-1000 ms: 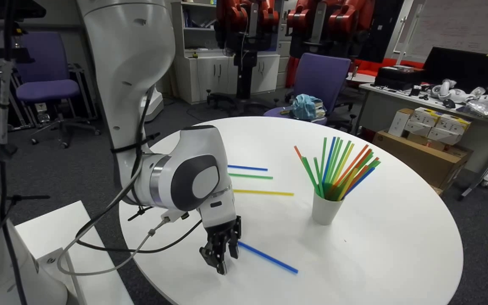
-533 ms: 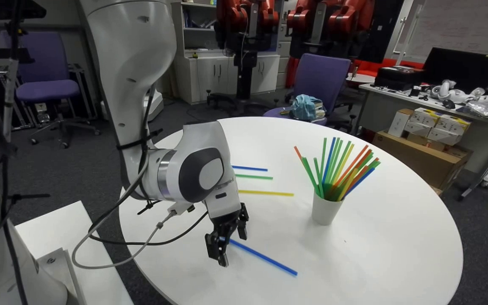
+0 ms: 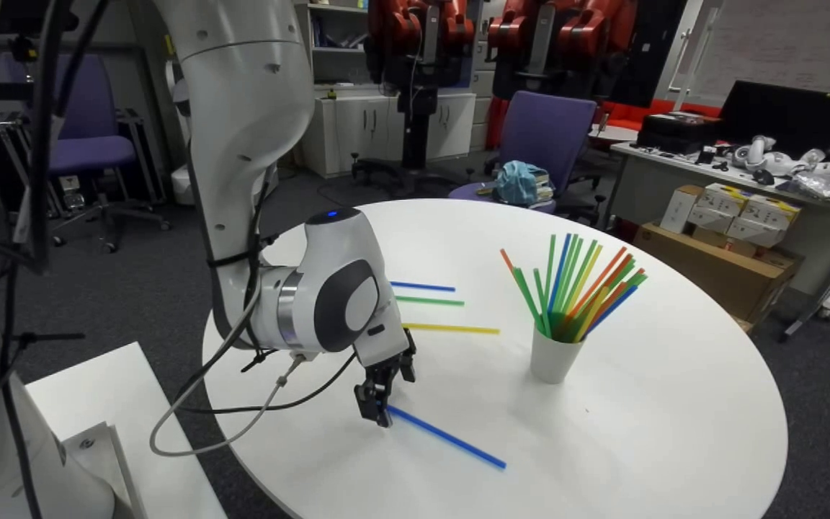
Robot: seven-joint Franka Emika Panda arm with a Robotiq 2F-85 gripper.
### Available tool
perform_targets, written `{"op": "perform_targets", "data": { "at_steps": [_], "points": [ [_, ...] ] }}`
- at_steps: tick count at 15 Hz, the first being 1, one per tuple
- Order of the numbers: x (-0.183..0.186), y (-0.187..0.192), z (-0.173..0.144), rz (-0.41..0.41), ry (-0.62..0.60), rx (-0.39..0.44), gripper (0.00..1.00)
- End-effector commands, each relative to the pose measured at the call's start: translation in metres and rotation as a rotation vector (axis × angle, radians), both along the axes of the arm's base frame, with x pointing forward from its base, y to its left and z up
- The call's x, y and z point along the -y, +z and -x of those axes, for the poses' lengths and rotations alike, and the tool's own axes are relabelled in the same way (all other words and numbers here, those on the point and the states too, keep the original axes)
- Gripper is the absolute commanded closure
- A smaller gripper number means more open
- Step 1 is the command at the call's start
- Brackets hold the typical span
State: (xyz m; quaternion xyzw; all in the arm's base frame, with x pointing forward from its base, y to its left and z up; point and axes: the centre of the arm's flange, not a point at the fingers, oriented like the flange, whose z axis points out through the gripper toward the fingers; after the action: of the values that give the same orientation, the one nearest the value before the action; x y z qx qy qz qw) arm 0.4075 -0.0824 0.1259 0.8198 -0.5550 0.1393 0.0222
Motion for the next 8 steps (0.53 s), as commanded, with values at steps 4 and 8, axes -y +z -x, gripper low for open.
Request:
{"op": "perform_targets", "data": {
  "at_steps": [4, 8],
  "points": [
    [0.0109, -0.0121, -0.0071, -0.053, -0.023, 0.002, 0.26],
    [0.0151, -0.0105, -0.0100, -0.058, -0.036, 0.007, 0.51]
  ]
}}
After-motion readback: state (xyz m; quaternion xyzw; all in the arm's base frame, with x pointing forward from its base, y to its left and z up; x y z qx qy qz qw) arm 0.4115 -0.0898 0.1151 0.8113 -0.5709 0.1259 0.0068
